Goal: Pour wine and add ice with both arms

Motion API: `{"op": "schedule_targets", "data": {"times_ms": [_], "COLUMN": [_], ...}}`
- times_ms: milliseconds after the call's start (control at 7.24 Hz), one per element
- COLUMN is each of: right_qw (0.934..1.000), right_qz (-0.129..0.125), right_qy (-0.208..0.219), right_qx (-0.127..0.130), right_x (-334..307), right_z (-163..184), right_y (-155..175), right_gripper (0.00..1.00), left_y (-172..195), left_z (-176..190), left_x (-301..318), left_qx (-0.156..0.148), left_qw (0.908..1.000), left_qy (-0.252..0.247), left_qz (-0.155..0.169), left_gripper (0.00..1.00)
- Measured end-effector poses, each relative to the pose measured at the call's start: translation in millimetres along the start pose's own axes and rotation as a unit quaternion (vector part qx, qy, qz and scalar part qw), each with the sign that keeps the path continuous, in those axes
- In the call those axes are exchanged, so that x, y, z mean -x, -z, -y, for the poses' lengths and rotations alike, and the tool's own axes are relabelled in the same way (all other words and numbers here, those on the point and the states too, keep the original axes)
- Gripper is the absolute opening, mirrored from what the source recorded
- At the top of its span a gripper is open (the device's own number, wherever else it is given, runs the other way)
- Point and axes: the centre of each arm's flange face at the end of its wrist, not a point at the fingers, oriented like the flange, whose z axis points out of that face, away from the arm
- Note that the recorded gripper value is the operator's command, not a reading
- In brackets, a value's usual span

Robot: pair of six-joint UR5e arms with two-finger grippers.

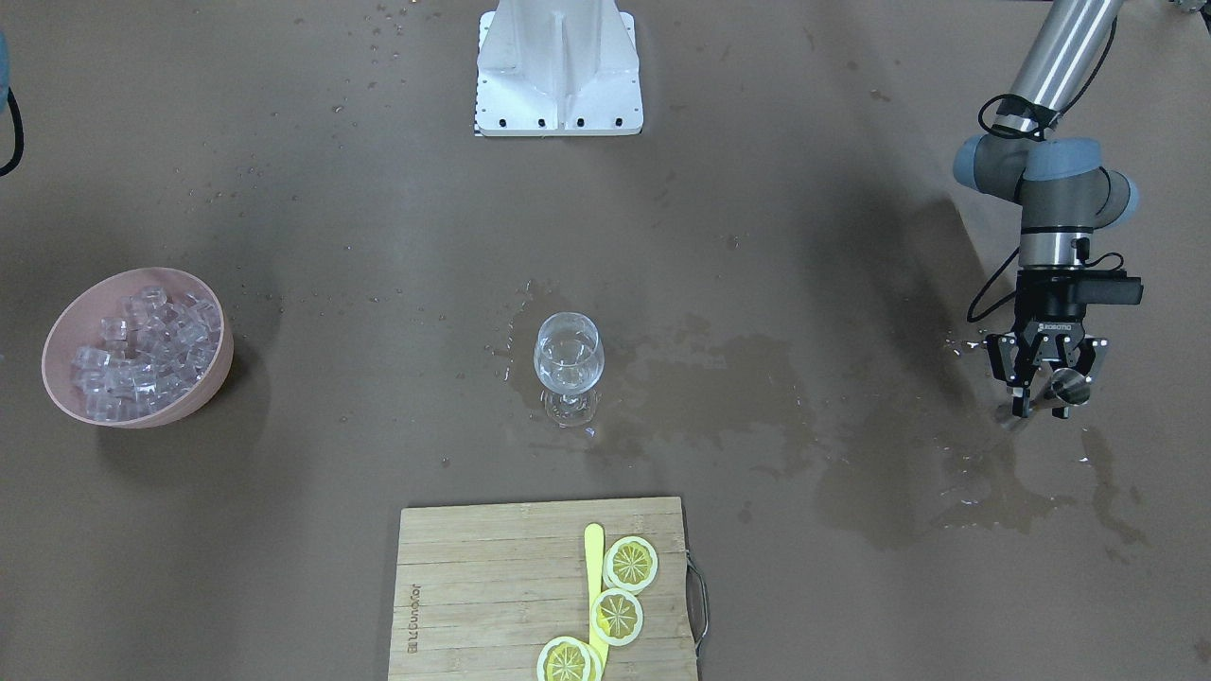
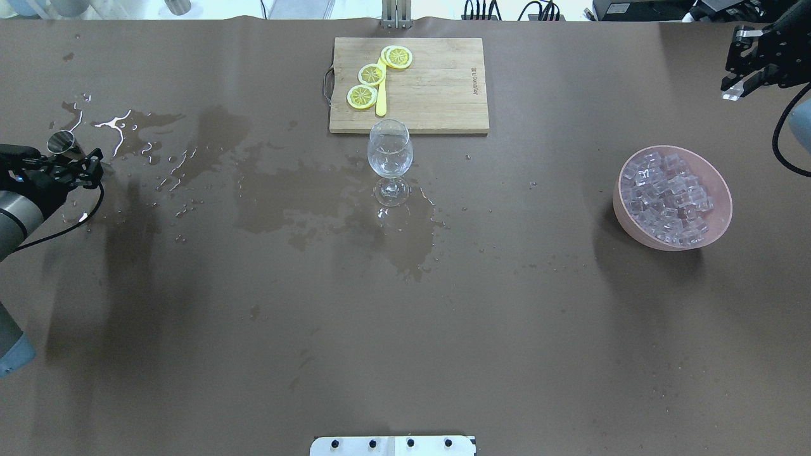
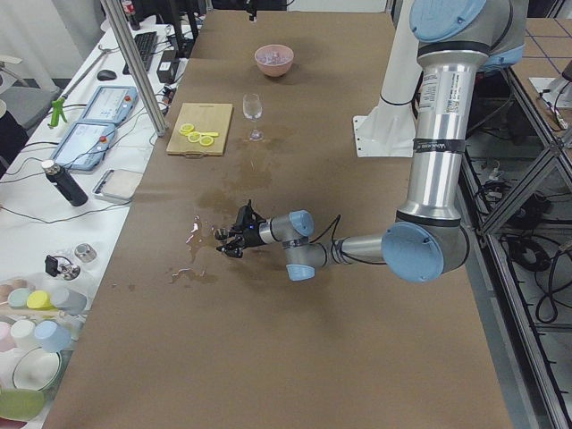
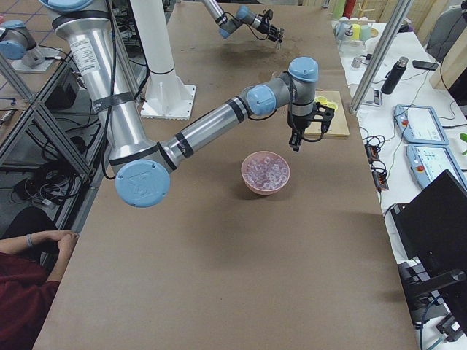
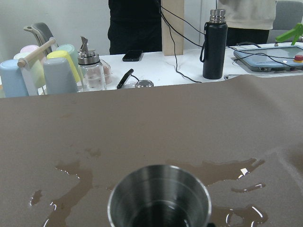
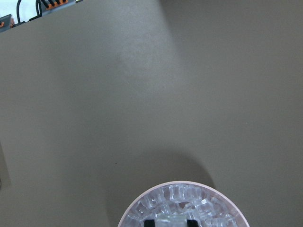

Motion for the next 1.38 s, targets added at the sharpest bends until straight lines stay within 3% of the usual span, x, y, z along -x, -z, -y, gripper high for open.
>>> {"op": "schedule_targets", "data": {"times_ms": [967, 1244, 1382], "right_qw": [1.0000, 1.0000, 1.0000], "right_qz": [0.000, 0.001, 0.001], "right_qy": [-0.001, -0.001, -0.001], "right_qx": [-0.003, -0.004, -0.004], "right_x": [-1.6, -2.1, -2.4], "right_z": [1.1, 1.5, 1.7], "right_y": [2.2, 2.8, 3.1], "right_gripper": [0.23, 0.23, 0.23], "left_y": [-6.6, -7.1, -7.5], "left_z": [2.3, 1.6, 0.8], "left_x": [-6.5, -5.2, -4.0], "left_qx": [-0.002, -0.001, 0.000], "left_qw": [1.0000, 1.0000, 1.0000], "left_qy": [0.002, 0.002, 0.002], "left_qz": [-0.002, 0.000, 0.001], "left_gripper": [0.32, 0.06, 0.00]}}
